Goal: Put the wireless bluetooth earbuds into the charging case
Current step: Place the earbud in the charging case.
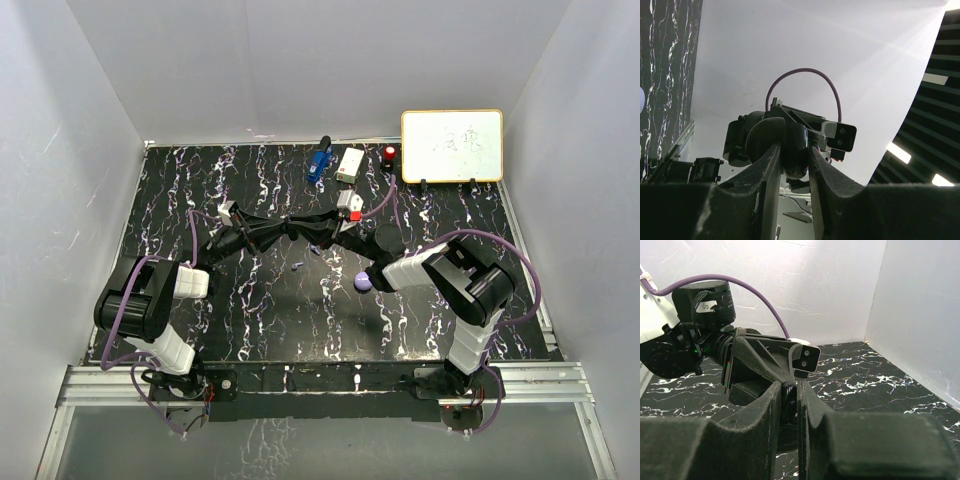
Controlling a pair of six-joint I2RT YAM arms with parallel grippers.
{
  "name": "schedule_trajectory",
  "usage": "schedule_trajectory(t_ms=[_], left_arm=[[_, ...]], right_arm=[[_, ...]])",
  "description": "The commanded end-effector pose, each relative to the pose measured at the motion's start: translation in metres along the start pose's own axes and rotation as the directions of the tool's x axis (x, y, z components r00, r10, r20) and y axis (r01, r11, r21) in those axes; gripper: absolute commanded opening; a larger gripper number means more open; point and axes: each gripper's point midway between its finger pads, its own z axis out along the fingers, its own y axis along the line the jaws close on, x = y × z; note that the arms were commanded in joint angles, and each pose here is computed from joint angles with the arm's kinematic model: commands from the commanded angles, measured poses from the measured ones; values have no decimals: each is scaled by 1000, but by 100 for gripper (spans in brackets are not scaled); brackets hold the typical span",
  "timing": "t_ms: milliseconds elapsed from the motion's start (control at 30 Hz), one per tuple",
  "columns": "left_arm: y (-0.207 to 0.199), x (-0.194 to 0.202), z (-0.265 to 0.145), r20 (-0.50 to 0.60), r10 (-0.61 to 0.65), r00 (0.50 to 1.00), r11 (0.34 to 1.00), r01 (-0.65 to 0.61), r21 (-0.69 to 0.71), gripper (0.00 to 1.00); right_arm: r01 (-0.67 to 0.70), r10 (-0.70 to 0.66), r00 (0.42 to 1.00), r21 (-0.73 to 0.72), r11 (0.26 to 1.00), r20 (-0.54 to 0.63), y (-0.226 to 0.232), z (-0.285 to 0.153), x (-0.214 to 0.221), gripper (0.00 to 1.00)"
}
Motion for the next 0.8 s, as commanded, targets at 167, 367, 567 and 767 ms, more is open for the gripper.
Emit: schedule_trajectory(t_ms=[167, 367, 567, 767], left_arm=[[-52, 31, -6, -70, 182, 981, 969, -167, 181, 0], [-53, 31, -5, -66, 182, 981, 969, -168, 183, 0], [-54, 30, -5, -62, 182, 981, 968, -167, 187, 0], [-55, 28, -4, -59, 181, 982, 968, -167, 189, 0]], right_arm=[[207, -192, 936, -19, 978, 296, 10, 2, -81, 0], [209, -195, 936, -18, 978, 293, 12, -1, -82, 0], [208, -194, 937, -16, 978, 292, 13, -4, -84, 0], [204, -191, 936, -15, 979, 296, 14, -5, -87, 0]])
